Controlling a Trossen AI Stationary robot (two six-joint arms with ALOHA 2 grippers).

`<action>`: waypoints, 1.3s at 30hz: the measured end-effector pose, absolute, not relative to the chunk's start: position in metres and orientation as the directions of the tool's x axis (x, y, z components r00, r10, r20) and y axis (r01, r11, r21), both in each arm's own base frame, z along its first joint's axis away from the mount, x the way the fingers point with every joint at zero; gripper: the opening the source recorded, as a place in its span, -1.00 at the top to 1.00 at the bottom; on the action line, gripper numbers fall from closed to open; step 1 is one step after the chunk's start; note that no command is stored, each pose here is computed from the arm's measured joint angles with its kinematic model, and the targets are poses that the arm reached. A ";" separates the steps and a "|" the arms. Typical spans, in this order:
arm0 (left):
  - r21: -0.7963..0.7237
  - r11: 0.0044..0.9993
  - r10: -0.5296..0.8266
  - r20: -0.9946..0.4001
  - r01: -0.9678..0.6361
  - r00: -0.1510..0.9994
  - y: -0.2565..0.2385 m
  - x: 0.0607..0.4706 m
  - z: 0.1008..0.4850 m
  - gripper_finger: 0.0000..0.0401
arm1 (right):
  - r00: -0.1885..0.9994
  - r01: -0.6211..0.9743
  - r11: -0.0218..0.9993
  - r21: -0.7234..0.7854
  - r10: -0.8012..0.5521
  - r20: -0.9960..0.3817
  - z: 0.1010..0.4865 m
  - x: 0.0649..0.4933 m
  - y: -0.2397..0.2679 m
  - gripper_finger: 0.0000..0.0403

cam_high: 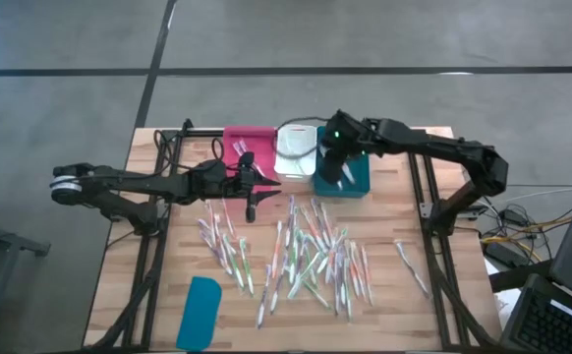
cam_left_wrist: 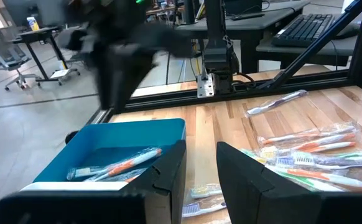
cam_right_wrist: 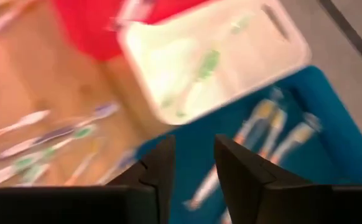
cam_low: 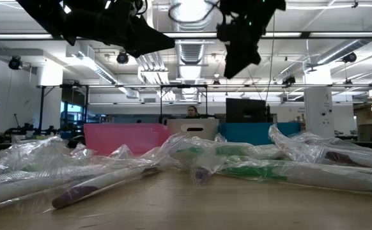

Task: Pick & Place Toothbrushes
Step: Put the green toothbrush into the white bin

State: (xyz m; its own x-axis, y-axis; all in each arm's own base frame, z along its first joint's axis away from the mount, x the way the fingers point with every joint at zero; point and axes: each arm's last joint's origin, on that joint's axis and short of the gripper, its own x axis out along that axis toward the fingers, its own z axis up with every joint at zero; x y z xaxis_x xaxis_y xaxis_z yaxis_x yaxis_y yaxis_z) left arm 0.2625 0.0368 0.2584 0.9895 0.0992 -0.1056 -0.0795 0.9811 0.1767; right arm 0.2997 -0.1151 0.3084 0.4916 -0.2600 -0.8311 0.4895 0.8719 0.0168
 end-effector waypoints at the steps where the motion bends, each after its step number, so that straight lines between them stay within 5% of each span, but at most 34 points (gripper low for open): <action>1: 0.177 0.981 0.099 -0.105 -0.080 0.989 0.037 0.263 0.258 0.53 | 0.506 0.465 0.885 0.018 -0.248 -0.826 0.311 0.301 -0.106 0.50; 20: 0.177 0.981 0.099 -0.105 -0.079 0.990 0.037 0.263 0.258 0.53 | 0.625 -0.163 0.979 -0.125 0.004 -0.781 0.319 0.317 0.036 0.74; 39: 0.177 0.981 0.100 -0.106 -0.080 0.989 0.037 0.263 0.258 0.53 | 0.577 -0.434 0.875 -0.215 0.087 -0.812 0.280 0.335 0.091 0.37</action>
